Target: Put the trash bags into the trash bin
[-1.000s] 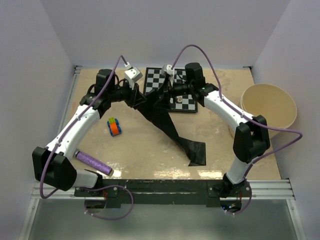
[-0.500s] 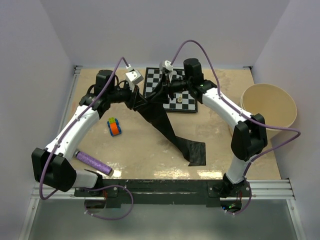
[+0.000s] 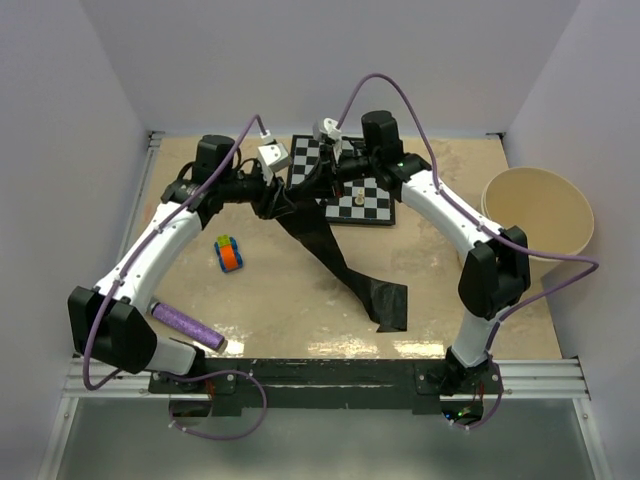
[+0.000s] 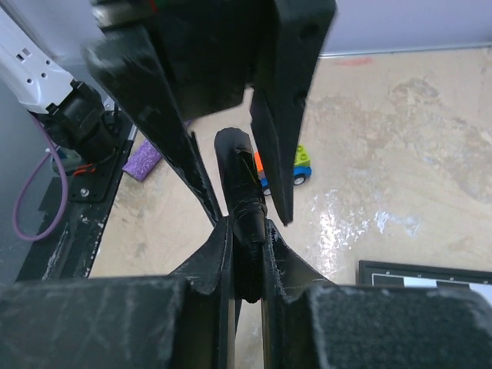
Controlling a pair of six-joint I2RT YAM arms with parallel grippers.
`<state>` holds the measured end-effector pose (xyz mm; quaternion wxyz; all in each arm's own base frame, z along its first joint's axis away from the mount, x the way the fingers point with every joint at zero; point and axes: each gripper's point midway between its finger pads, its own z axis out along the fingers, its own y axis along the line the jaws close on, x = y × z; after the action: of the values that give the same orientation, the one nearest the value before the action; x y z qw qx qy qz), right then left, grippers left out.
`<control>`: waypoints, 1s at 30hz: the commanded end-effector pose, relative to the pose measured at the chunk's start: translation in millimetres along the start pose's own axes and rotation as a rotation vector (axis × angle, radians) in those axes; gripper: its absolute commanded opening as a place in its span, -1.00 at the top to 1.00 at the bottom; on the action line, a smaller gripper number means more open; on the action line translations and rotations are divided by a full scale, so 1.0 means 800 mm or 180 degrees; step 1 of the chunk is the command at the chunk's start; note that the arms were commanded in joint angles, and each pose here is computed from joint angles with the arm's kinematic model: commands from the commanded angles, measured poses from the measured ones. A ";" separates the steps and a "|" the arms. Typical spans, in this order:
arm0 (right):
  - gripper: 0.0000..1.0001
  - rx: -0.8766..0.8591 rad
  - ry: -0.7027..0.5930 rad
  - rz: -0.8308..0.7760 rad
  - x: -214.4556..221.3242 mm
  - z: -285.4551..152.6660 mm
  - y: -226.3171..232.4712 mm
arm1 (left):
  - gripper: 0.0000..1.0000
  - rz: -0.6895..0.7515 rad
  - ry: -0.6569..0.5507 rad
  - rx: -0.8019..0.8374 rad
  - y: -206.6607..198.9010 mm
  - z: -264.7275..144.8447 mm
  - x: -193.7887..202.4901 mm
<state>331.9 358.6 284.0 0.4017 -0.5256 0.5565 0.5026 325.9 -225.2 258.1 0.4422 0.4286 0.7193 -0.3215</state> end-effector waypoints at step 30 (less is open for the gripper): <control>-0.25 0.0525 0.0093 -0.0179 -0.011 -0.048 -0.014 | 1.00 0.0033 -0.0224 0.0395 -0.020 -0.002 -0.055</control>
<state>350.3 337.2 277.5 0.4212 -0.5048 0.5967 0.4601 326.5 -236.0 264.6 0.4074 0.4725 0.7003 -0.3470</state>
